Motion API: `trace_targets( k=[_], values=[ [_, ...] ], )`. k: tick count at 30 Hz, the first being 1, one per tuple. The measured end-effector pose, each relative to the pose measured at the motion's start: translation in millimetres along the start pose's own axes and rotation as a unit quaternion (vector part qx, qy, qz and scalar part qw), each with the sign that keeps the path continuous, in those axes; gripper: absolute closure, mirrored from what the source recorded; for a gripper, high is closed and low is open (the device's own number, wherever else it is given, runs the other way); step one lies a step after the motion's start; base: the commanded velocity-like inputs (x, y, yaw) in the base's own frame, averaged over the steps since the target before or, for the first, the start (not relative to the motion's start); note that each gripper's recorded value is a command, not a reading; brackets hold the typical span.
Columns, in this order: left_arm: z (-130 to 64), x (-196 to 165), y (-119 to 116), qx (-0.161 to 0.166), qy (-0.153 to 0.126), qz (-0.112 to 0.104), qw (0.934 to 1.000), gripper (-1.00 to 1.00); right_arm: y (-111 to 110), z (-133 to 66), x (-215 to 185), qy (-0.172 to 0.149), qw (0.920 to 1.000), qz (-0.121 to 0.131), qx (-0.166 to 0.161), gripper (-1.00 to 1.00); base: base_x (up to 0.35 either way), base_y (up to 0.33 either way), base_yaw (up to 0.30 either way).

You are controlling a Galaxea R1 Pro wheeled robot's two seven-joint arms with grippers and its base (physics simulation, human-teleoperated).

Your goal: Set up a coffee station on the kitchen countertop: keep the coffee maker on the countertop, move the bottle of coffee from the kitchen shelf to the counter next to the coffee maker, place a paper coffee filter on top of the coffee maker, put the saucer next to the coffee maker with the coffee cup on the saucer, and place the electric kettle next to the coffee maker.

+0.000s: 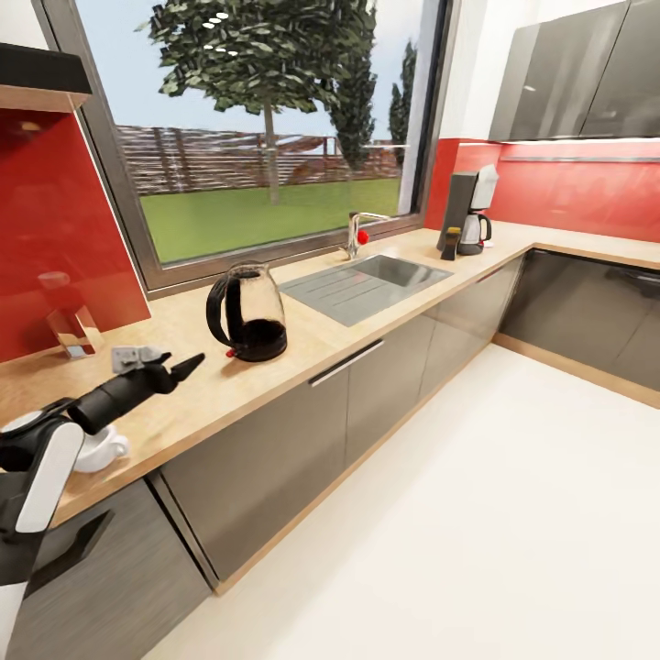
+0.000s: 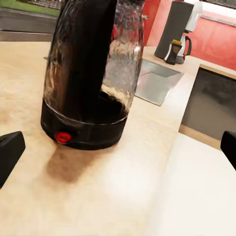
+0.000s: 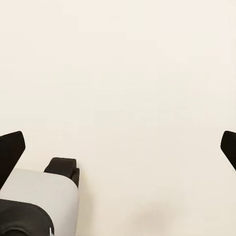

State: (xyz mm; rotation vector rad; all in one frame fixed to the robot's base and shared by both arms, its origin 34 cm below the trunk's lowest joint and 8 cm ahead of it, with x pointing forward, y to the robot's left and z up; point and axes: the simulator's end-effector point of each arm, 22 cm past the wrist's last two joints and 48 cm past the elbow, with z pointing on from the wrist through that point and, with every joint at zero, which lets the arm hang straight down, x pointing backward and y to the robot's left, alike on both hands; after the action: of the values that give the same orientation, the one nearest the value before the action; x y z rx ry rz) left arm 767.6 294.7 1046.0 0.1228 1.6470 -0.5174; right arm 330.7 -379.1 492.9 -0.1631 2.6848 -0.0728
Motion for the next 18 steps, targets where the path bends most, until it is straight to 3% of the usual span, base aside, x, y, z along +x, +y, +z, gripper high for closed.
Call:
trace_targets(
  k=[18],
  values=[
    [-4.3,-7.5,9.7,-0.01,-0.007,0.004,0.9999,-1.0,0.4,-0.1,0.1,0.0,1.0,-0.001,0.0,-1.0,0.123,0.0,0.0]
  ],
)
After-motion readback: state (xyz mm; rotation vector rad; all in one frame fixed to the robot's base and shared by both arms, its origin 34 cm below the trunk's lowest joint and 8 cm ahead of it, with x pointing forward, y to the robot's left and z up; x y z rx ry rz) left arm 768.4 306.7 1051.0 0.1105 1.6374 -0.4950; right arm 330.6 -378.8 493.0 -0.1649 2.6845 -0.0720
